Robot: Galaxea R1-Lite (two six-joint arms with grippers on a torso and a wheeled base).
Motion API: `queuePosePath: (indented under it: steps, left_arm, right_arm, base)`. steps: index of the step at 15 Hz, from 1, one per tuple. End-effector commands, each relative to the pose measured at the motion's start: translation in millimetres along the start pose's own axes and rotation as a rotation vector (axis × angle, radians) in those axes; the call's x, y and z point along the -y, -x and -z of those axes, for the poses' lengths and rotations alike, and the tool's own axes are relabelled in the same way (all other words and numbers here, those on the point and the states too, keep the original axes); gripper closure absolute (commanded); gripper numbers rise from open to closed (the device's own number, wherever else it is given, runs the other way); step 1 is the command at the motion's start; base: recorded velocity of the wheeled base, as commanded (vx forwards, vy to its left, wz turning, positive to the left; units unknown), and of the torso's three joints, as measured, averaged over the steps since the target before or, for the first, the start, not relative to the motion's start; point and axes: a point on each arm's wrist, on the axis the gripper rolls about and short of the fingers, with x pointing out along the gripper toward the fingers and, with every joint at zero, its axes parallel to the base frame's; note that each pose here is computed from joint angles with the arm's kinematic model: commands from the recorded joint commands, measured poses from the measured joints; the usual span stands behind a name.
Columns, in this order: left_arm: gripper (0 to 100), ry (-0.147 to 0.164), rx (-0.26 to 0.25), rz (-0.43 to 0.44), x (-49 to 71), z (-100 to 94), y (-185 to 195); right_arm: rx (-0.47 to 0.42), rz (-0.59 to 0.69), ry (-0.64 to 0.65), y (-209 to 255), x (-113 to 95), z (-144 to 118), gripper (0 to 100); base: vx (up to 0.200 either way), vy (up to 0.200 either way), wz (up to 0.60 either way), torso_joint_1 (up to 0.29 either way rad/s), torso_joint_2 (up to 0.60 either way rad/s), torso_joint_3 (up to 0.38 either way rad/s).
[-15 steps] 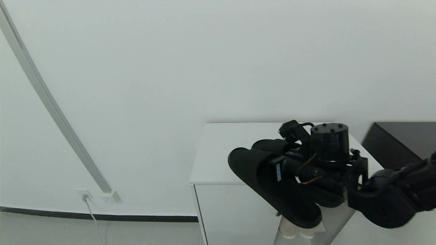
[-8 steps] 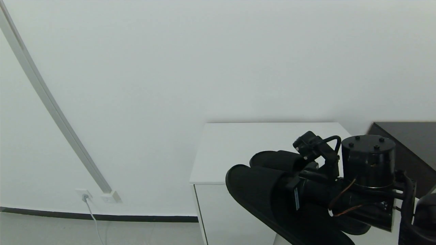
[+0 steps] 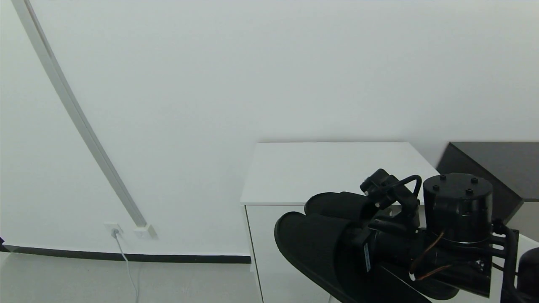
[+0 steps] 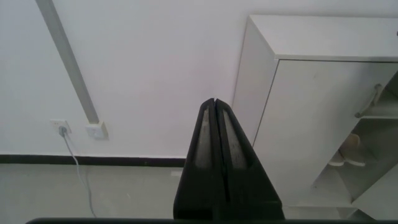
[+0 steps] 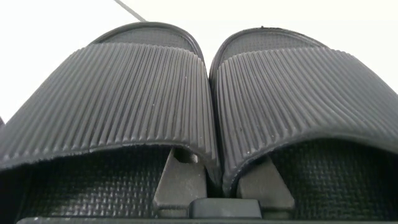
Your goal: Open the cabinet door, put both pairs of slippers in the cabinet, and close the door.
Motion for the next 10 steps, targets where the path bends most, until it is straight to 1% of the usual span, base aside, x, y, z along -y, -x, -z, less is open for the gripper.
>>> queuePosePath:
  steps: [1, 5, 10]
  left_arm:
    - [100, 0.0, 0.0, 0.0, 0.0, 0.0, 0.0]
    - [100, 0.002, 0.0, -0.002, 0.0, 0.0, 0.0]
    - [100, 0.0, 0.0, 0.0, 0.0, 0.0, 0.0]
  right_arm:
    - [-0.002, -0.008, 0.001, -0.6, -1.1, 0.7, 100]
    - [0.05, -0.008, 0.005, -0.2, -1.0, 2.7, 100]
    - [0.047, -0.014, 0.022, 0.2, -1.0, 5.1, 100]
  base:
    - [0.0, 0.0, 0.0, 0.0, 0.0, 0.0]
    - [0.0, 0.0, 0.0, 0.0, 0.0, 0.0]
    - [0.0, 0.0, 0.0, 0.0, 0.0, 0.0]
